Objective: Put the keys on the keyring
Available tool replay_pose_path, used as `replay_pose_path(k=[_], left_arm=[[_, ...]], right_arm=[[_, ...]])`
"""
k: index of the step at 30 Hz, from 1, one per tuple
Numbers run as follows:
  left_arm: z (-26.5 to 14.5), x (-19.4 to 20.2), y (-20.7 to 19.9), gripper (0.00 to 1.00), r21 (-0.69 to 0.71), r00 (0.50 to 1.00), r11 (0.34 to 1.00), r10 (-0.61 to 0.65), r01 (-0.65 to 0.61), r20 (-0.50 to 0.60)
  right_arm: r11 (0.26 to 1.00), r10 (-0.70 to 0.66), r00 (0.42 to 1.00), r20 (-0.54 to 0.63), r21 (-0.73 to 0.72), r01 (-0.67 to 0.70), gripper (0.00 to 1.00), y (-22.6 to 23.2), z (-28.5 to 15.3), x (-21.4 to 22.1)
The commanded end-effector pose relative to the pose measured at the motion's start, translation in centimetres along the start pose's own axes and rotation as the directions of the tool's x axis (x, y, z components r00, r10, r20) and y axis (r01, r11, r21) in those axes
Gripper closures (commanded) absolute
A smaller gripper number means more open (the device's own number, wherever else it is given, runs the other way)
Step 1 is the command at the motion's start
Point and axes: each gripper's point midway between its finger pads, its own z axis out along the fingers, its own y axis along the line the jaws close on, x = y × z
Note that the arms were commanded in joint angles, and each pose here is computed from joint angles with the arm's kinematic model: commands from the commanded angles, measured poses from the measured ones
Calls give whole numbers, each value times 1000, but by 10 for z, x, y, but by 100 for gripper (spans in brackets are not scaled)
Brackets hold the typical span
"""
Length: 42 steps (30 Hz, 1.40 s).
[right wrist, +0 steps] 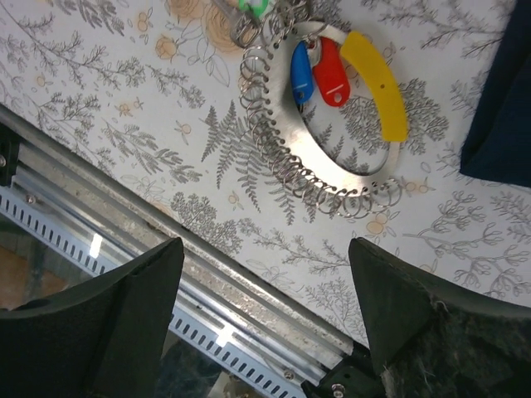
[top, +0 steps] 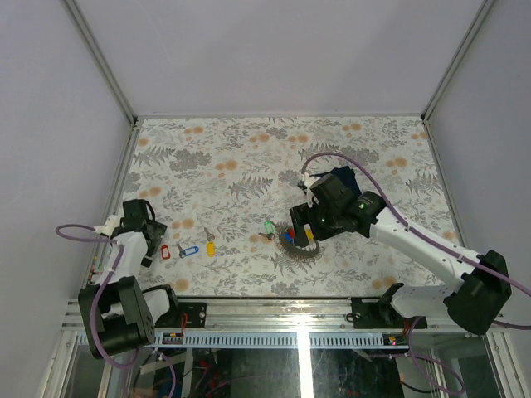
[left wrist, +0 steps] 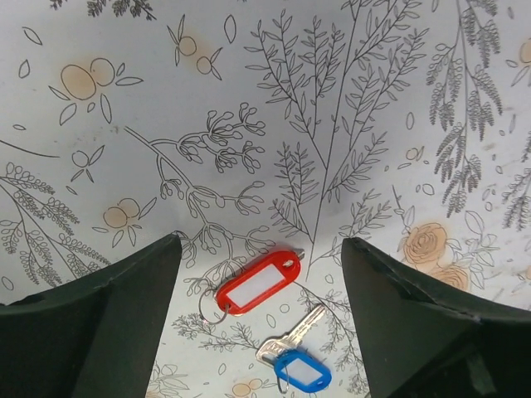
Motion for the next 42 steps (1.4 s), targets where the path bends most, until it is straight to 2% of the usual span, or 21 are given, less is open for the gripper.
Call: replay_pose_path(k=[1, 9, 14, 18, 26, 29, 35, 42], left_arm=[[-13, -9, -12, 21, 44, 1000, 999, -28, 27, 10], [-22, -4, -30, 21, 110, 998, 994, -1, 7, -59], [-21, 3, -27, 23, 85, 994, 996, 29, -20, -102], [-28, 26, -26, 27, 87, 982, 993, 89, -75, -169], [-38, 63, -11, 31, 2, 968, 988, 153, -156, -196], [-40, 54, -9, 31, -37, 976, 986, 153, -161, -156], [-68, -2, -27, 31, -64, 988, 986, 154, -152, 27], [-50, 9, -4, 32, -106, 993, 993, 41, -53, -110]], right_arm=[[997, -68, 985, 157, 48, 61, 12, -5, -17, -32], [997, -81, 968, 238, 2, 82, 9, 5, -14, -48], [995, -100, 968, 229, 0, 102, 8, 2, -4, -45], [993, -115, 967, 226, 9, 116, 7, 0, -2, -44], [993, -99, 965, 243, -33, 111, 7, 8, -1, -47], [993, -97, 964, 249, -41, 110, 7, 10, -3, -47], [992, -100, 963, 252, -44, 115, 6, 10, -4, -47], [991, -104, 960, 259, -56, 123, 6, 13, -2, -49]])
